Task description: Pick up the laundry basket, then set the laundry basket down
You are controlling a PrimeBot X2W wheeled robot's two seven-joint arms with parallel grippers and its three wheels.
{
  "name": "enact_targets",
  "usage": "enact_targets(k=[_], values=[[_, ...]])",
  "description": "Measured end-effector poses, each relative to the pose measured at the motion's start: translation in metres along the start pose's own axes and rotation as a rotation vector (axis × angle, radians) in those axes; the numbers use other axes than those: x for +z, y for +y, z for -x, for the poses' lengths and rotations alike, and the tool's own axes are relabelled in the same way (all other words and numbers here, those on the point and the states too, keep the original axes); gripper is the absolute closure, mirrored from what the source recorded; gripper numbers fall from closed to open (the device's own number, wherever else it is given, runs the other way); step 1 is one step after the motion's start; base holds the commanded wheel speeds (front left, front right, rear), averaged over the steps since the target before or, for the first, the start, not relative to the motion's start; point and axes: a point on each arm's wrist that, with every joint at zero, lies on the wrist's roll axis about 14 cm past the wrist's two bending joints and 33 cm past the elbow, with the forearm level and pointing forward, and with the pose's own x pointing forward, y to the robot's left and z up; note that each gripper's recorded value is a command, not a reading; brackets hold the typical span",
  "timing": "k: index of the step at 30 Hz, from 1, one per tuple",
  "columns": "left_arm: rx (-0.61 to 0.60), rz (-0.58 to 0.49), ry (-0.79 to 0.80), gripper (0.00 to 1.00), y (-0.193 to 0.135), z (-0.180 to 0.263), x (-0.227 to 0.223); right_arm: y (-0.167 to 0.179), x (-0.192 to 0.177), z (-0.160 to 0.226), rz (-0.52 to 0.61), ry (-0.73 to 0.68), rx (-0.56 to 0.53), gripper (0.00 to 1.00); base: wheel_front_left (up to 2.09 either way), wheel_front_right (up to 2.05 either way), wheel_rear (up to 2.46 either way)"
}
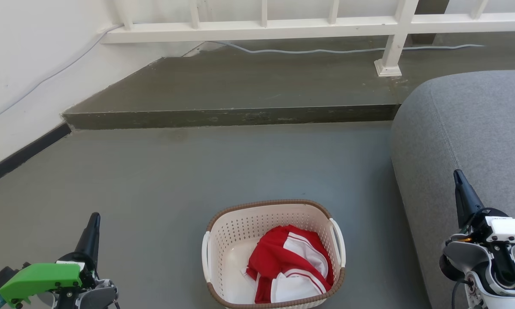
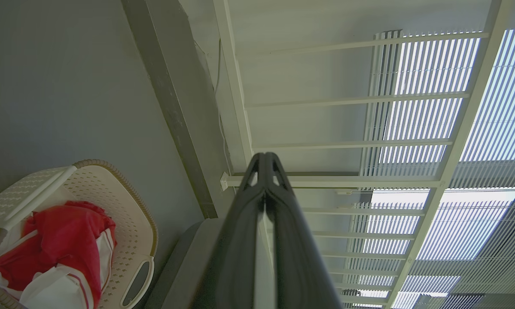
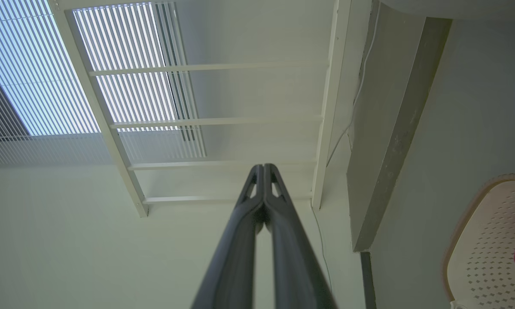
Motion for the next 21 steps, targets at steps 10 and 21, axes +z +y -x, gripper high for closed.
enact_targets(k=[10,21], values=[[-0.002,0.000,-0.001,1.00,0.0002,0.0000,0.0003,-0.0013,0.0003,0.0002,0.000,-0.001,-0.004,1.00,0.00,0.00,0.00],[-0.012,0.000,0.000,1.00,-0.0031,-0.0024,0.0002,-0.0017,0.0005,0.0002,-0.001,-0.002,-0.005,1.00,0.00,0.00,0.00]])
